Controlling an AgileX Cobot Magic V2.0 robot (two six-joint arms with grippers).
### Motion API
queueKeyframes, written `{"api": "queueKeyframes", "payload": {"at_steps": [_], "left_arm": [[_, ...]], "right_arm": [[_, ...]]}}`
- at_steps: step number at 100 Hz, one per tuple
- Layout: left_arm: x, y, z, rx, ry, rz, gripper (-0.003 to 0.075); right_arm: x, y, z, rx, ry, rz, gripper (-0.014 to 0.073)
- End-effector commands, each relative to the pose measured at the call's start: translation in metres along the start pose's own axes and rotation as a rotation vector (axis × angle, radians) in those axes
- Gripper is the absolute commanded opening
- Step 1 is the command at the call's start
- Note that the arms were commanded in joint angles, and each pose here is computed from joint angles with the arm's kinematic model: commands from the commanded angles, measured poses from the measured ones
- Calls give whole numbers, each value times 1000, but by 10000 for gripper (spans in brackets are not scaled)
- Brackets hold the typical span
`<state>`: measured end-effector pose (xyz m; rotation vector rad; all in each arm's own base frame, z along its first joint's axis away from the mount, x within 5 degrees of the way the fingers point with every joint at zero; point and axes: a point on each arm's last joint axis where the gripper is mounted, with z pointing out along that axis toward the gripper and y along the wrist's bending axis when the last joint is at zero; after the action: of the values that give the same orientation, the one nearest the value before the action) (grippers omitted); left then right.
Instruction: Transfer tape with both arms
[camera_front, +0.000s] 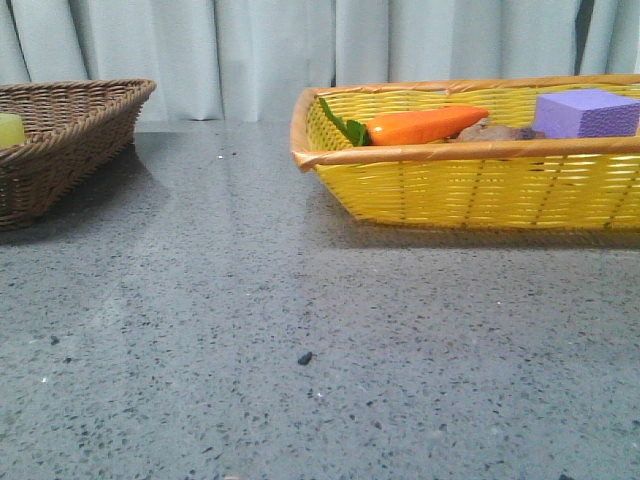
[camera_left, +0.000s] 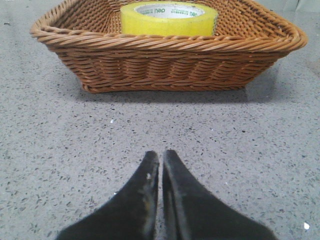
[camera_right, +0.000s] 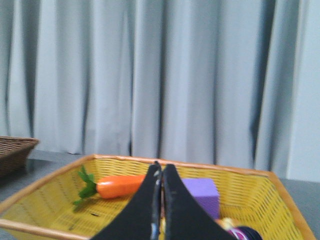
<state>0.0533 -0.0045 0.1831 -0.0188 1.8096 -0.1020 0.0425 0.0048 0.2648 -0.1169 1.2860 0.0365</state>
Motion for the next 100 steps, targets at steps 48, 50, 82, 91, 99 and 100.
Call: {"api": "queueKeyframes", "payload": {"at_steps": [48,50,82,91,99,100], "left_arm": [[-2,0,-1,1,-67,-18,-21],[-2,0,-1,1,-67,-18,-21],[-2,0,-1,1,-67,-18,-20],[-2,0,-1,1,-67,-18,-20],[-2,0,-1,1,-67,-18,-20],[-2,0,-1,1,-67,-18,-21]], "right_arm": [[68,-4,-7,157,266,103,-56],[71,-4,-8,155,298,106,-56],[86,-1,-14,144,477,120,-56],[88,-1,-15,142,505,122,-56],[88,-1,-15,142,505,122,-56],[88,-1,-15,142,505,122,-56]]}}
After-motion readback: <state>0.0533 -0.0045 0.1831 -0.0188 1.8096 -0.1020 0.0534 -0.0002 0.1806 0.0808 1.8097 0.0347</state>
